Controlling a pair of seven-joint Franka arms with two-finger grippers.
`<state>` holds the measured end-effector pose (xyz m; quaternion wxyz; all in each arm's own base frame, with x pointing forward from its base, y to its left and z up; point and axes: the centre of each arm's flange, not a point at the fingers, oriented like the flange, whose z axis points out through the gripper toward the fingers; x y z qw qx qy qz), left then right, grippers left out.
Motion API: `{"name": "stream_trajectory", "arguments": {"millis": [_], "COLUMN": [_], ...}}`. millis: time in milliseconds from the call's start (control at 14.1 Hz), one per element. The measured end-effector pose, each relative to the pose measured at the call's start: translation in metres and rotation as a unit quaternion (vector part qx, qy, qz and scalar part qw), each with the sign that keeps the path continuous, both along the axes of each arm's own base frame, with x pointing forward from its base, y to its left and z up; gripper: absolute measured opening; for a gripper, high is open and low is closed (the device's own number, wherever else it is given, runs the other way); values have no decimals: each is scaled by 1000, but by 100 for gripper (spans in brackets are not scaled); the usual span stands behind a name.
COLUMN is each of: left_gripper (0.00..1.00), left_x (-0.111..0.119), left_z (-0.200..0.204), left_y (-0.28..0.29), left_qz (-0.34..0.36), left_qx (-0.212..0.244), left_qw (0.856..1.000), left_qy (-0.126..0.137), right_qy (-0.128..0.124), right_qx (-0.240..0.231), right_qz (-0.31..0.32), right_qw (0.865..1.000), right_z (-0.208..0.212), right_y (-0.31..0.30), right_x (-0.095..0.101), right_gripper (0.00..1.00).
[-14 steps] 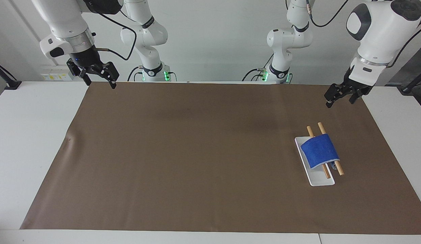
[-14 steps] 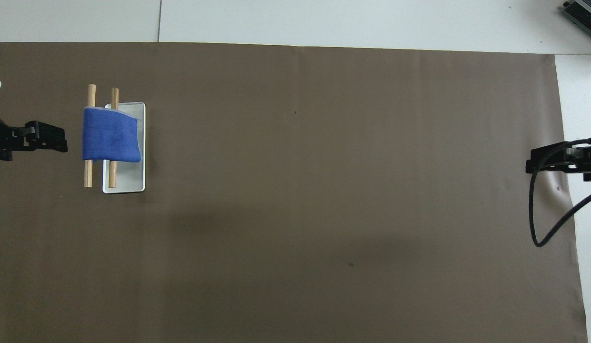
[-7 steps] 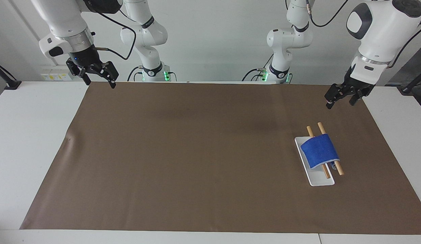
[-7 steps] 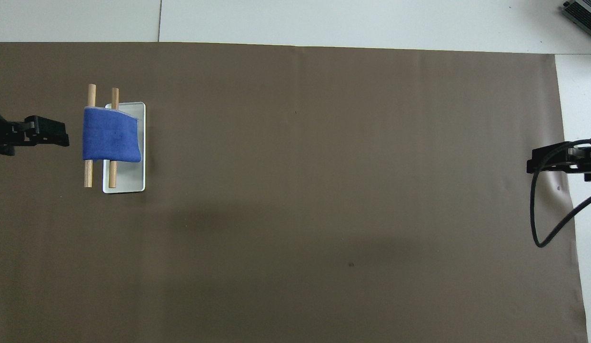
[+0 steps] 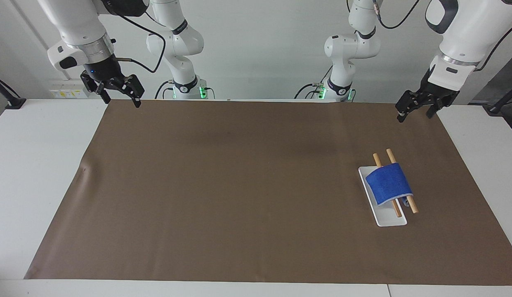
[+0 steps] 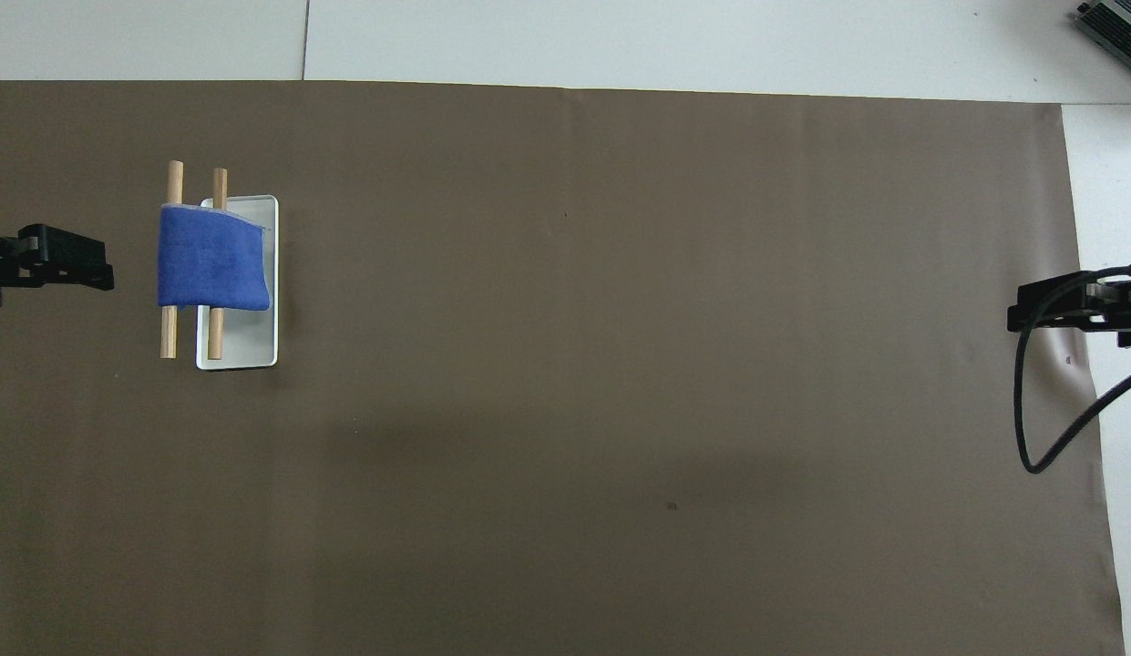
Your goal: Right arm passes towel to left arm to hang
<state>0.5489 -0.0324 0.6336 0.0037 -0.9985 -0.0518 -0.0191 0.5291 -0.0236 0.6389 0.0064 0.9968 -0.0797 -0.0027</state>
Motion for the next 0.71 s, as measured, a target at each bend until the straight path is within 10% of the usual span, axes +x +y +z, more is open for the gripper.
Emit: {"name": "stream_trajectory", "arguments": {"millis": [709], "left_gripper": [100], "left_x": [-1], "left_z": [-1], "left_y": [-5], "left_qz": [-4], "left_qx": [0], "left_qw": [1000], "left_qy": [5], "right_qy": [0], "right_qx": [0], "right_qz": [0], "right_qw": [1000], "right_z": [0], "right_y": [0], "right_x": [0], "right_gripper": [100]}}
